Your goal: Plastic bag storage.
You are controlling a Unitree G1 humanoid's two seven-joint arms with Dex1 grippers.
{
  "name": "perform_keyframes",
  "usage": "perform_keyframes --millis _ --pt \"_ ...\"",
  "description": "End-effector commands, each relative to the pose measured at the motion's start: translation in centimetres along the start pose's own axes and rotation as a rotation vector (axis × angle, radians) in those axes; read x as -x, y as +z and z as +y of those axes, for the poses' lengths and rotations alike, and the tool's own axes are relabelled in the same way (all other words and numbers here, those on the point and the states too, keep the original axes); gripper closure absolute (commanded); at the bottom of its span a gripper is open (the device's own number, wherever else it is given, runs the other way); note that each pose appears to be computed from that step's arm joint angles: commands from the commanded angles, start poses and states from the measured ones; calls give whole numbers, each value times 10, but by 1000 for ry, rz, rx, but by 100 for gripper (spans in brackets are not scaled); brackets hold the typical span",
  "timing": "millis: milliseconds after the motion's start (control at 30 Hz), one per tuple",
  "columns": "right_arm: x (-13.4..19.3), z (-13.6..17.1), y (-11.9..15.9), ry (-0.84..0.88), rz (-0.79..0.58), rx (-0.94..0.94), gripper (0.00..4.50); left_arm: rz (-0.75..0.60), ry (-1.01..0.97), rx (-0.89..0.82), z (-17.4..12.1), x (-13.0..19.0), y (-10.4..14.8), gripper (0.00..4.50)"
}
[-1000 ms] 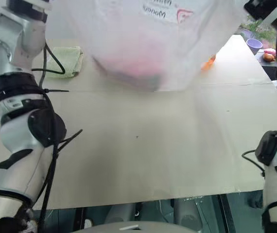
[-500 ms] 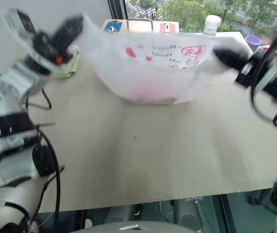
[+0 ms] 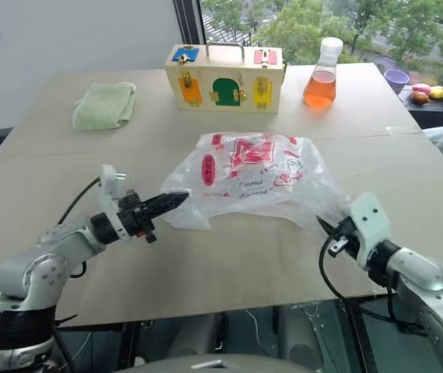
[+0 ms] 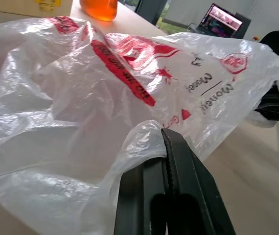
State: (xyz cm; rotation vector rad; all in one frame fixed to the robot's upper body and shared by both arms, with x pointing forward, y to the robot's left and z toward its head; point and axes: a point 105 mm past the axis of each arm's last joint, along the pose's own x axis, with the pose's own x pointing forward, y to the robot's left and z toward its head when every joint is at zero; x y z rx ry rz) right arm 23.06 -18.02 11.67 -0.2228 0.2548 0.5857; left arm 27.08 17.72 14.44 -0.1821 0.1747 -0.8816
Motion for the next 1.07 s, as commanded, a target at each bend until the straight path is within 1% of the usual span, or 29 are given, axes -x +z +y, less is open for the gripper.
perform_keyframes --millis 33,100,133,167,200,300,400,500,567,633,667,800,867,1000,1067 --pt "26 -3 9 -20 -61 24 185 12 23 -75 -3 27 5 372" --pt "41 -9 -2 -58 -37 14 89 27 75 -64 -2 42 0 279" --pt "50 -17 -11 -102 -17 17 44 32 124 -58 4 53 -3 236" --pt "58 -23 -18 -132 -3 20 1 37 157 -57 7 60 -6 184" --pt "64 -26 -25 -150 12 15 0 38 192 -56 12 68 -6 139" --pt "81 -34 -42 -159 52 5 0 53 244 -86 23 82 -3 139" --pt "91 -37 -45 -124 48 -13 0 105 229 -141 30 88 4 139" --pt "91 -29 -24 -42 -59 -89 0 79 259 -170 43 84 15 139" --pt "89 -15 -7 49 -123 -151 0 89 247 -192 48 83 12 139" --pt "93 -3 2 117 -143 -200 0 83 234 -184 49 80 11 139" --pt "96 -2 0 118 -126 -209 0 82 225 -186 48 78 11 139" --pt "115 -21 -22 -12 -3 -146 0 99 211 -188 47 79 6 139" --pt "122 -28 -25 -46 17 -139 0 95 210 -193 48 77 8 139" --pt "127 -44 -38 -108 90 -54 0 72 195 -197 48 70 16 139" --pt "124 -51 -37 -124 78 -44 0 63 188 -193 48 65 18 139"
